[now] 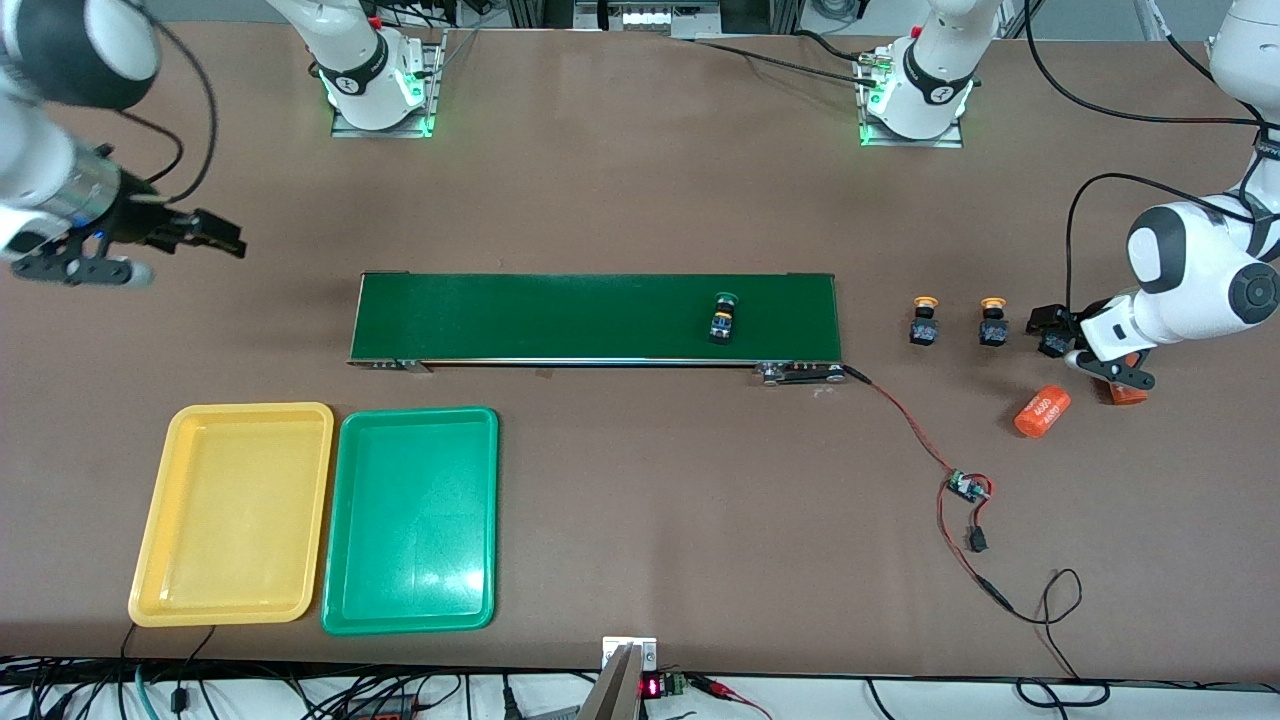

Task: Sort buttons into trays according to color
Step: 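Grasp another button with the left gripper and carry it to the belt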

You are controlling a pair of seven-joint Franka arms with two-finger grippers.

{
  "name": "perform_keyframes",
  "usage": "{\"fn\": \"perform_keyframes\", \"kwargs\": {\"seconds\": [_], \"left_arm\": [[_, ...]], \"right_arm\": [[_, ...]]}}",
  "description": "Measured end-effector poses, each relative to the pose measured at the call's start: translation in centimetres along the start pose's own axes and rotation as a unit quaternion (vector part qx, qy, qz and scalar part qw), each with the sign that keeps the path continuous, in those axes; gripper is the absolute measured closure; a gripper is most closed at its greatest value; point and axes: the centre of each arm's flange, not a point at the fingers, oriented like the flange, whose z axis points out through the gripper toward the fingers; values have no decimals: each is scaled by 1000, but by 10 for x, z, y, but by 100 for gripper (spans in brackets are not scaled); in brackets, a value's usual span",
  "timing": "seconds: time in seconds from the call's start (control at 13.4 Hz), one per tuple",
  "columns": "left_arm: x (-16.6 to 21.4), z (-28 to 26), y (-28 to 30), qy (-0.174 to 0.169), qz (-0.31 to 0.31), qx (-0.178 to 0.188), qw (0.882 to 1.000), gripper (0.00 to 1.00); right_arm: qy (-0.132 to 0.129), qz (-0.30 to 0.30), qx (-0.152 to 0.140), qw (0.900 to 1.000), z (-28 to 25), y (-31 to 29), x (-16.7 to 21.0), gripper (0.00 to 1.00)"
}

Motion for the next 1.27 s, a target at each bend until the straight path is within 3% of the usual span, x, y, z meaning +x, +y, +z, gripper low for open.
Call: {"fn": "perform_keyframes", "kwargs": {"seconds": [0.07, 0.15, 0.3, 0.45, 0.9, 1.04, 1.27], "left_arm": [[1, 1, 0, 3, 12, 1, 1000, 10], [1, 2, -1, 3, 21, 4, 1000, 17], [2, 1, -2, 3, 39, 19, 999, 44], [4, -1, -3, 4, 60, 32, 998, 59], [11, -58, -7, 28, 90, 75, 993, 59], [23, -94, 17, 38, 102, 92, 990, 59], [57, -122, 88, 56, 75, 71, 993, 59]], "right_arm": [[2, 4, -1, 1000, 11, -1, -17, 0], [3, 6, -2, 1000, 16, -2, -29, 0], [3, 15, -2, 1000, 19, -11, -39, 0], [4, 24, -4, 1000, 20, -37, -40, 0], [14, -10, -11, 1000, 40, -126, -44, 0], [16, -30, -12, 999, 50, -148, -44, 0], [18, -26, -12, 999, 58, -164, -45, 0]]}}
